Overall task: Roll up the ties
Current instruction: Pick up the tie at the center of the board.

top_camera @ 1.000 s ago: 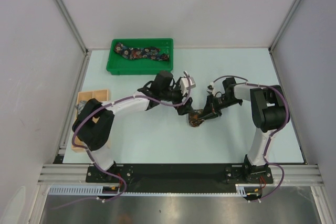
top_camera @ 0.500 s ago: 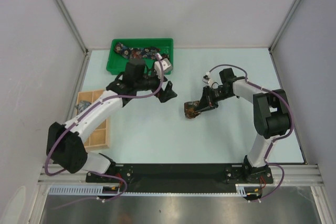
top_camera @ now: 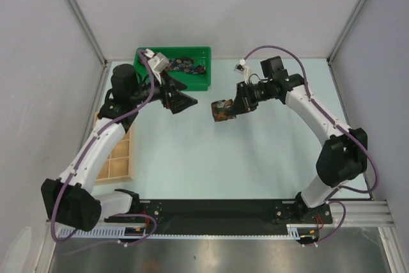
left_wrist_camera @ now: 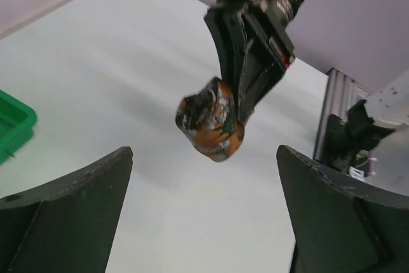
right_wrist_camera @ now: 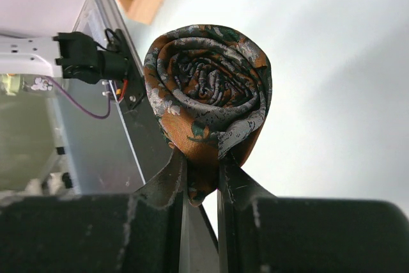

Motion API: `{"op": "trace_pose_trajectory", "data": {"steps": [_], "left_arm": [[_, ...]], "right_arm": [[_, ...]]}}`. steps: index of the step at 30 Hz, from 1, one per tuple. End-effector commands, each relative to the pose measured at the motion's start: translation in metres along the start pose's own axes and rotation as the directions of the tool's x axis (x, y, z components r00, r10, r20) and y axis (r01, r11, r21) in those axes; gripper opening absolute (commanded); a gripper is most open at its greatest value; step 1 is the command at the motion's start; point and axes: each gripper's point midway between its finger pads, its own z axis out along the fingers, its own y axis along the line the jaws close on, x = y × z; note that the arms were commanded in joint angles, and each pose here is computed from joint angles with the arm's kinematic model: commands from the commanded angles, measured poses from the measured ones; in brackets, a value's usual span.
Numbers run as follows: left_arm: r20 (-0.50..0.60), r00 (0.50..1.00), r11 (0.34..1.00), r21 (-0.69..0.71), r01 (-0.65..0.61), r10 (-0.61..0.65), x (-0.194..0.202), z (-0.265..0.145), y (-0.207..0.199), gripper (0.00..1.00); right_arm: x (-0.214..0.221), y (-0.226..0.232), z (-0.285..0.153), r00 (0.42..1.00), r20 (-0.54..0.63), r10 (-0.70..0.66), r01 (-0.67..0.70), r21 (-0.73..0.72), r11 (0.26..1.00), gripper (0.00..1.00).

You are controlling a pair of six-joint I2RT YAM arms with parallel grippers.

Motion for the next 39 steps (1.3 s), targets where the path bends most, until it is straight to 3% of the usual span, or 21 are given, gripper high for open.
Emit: {"op": "trace_pose_trajectory", "data": {"steps": [1,2,4,5,10,17,28,39], "left_arm": [[0.132,0.991,0.986,0.164,0.014,-0.036,-0.021,-0.019,-0.049,0.99],[0.138,0.983,0.981,0.168,0.097,-0.121,-0.013,-0.024,-0.055,1.0],[0.226,0.966,0.983,0.162,0.092,-0.127,-0.023,-0.03,-0.059,0.99],[0.216,0.955,0.968,0.187,0.166,-0.206,-0.011,-0.032,-0.064,1.0],[0.253,0.941,0.96,0.222,0.17,-0.225,-0.002,-0.039,-0.075,0.99],[0.267,0.907,0.935,0.234,0.267,-0.325,0.013,-0.032,-0.068,1.0],[0.191,0.858,0.87,0.244,0.429,-0.477,0.028,-0.011,-0.054,1.0],[0.171,0.836,0.813,0.396,0.427,-0.522,0.019,-0.001,-0.083,0.99]], "right_arm": [[-0.027,0.058,-0.018,0.985,0.065,-0.159,0.161,-0.02,0.987,0.0],[-0.029,0.066,-0.018,0.982,0.074,-0.174,0.176,-0.027,0.984,0.0],[-0.036,0.082,-0.019,0.972,0.095,-0.216,0.22,-0.033,0.975,0.0],[-0.037,0.087,-0.019,0.97,0.098,-0.224,0.229,-0.035,0.973,0.0],[-0.041,0.106,-0.018,0.964,0.115,-0.238,0.247,-0.071,0.966,0.0],[-0.044,0.123,-0.01,0.967,0.12,-0.226,0.242,-0.138,0.96,0.0],[-0.046,0.141,-0.01,0.969,0.128,-0.213,0.235,-0.191,0.953,0.0],[-0.049,0.147,-0.004,0.972,0.126,-0.197,0.221,-0.22,0.95,0.0]]}}
